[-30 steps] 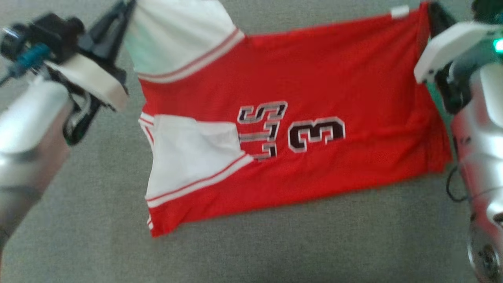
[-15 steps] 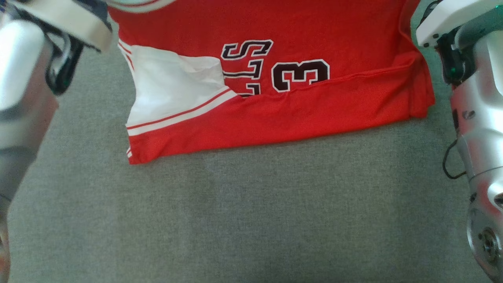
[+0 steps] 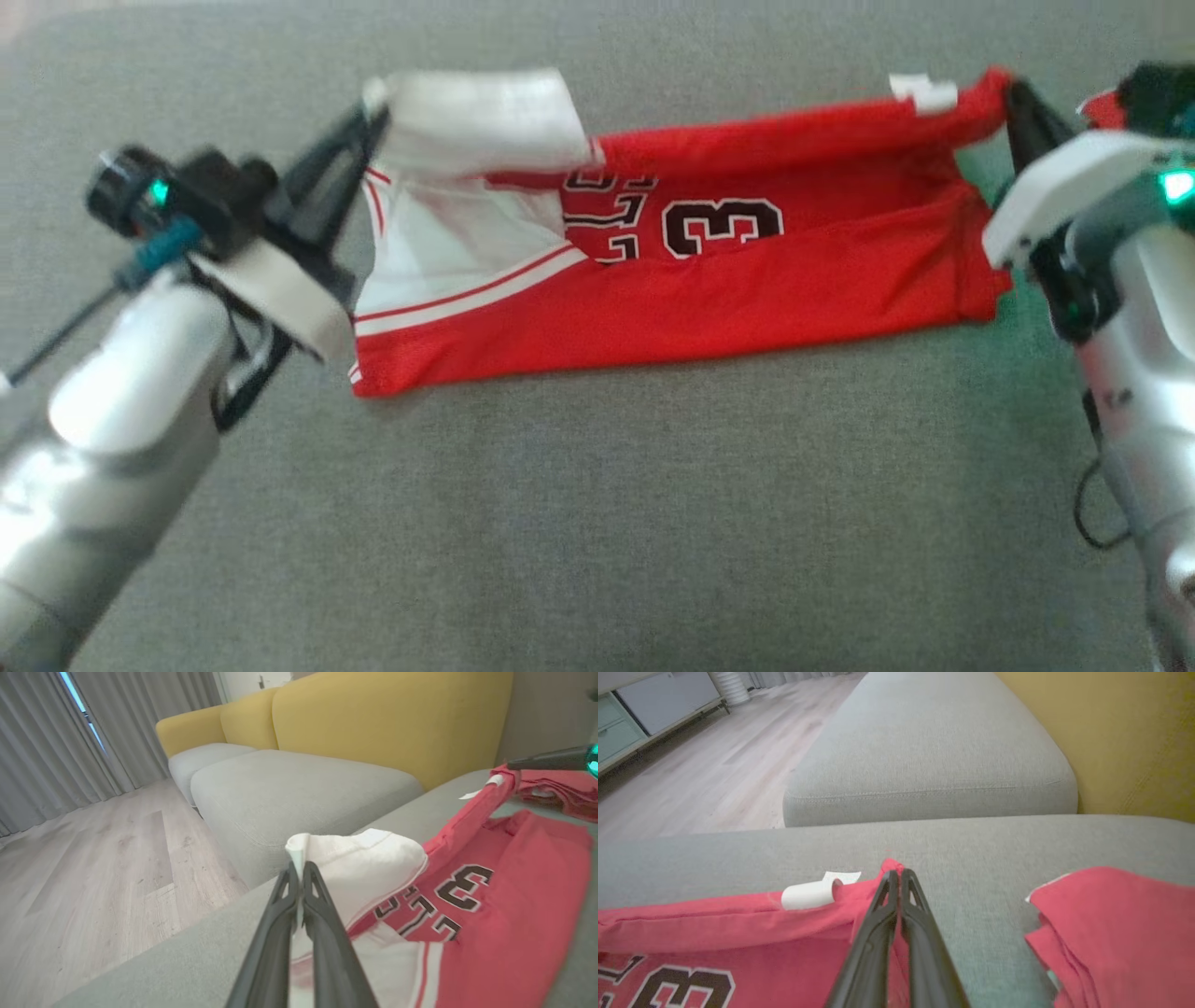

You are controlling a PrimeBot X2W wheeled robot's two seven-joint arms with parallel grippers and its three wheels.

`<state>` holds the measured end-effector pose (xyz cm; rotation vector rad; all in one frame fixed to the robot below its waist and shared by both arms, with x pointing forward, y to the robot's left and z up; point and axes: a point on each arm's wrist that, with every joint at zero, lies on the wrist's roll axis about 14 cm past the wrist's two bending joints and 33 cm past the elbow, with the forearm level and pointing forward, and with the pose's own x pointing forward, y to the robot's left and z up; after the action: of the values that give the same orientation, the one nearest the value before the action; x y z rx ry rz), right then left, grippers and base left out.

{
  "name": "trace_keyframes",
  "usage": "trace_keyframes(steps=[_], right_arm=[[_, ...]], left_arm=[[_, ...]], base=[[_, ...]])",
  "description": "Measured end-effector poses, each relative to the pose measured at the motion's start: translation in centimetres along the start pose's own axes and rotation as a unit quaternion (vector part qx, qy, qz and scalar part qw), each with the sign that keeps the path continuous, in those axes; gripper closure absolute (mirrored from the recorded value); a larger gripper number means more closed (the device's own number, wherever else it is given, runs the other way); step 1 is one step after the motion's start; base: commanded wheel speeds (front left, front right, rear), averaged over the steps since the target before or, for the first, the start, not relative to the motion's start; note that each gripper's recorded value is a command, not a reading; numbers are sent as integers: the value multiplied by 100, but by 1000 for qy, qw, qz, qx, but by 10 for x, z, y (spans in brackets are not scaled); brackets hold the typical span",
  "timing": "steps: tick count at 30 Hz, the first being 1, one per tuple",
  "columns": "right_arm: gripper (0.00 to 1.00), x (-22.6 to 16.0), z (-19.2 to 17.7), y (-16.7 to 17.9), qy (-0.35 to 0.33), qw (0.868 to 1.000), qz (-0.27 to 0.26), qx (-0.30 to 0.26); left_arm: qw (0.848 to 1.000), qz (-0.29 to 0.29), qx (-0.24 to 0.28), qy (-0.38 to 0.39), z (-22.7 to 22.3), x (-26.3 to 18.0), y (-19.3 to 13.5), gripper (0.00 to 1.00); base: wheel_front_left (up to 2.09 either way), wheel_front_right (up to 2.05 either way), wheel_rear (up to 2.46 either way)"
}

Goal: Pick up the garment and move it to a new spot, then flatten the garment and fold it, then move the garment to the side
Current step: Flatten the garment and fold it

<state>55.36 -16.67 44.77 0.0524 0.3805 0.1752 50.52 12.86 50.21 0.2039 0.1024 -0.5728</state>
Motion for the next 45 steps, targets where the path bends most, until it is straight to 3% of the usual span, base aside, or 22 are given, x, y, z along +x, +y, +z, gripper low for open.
trace_keyframes(steps=[15, 27, 33, 34, 35, 36, 37, 41, 45], right_arm=[[100, -49, -53, -4, 137, 990, 28, -16], [100, -70, -62, -7, 195, 979, 49, -21], [100, -79, -86, -7, 228, 972, 52, -19], [87, -80, -88, -8, 230, 972, 51, -18], [0, -81, -90, -8, 231, 971, 51, -17], [0, -81, -90, -8, 231, 971, 51, -17], [0, -82, -91, -8, 232, 971, 50, -18], [0, -82, -82, -6, 208, 977, 48, -6], [0, -82, -54, -10, 142, 989, 37, 20]], left_arm=[[993, -59, -2, 104, -45, -63, -47, 100], [987, -84, 0, 140, -67, -70, -67, 100], [983, -87, -3, 159, -80, -70, -71, 100], [984, -86, -4, 156, -80, -69, -71, 88], [985, -86, -4, 151, -79, -67, -72, 24], [985, -86, -4, 151, -79, -67, -72, 24], [985, -85, -4, 147, -78, -66, -72, 0], [989, -68, -3, 134, -74, -64, -69, 0], [997, -12, -30, 76, -49, -57, -54, 0]], base=[[0, 0, 0], [0, 0, 0], [0, 0, 0], [0, 0, 0], [0, 0, 0], [0, 0, 0], [0, 0, 0], [0, 0, 0], [0, 0, 0]])
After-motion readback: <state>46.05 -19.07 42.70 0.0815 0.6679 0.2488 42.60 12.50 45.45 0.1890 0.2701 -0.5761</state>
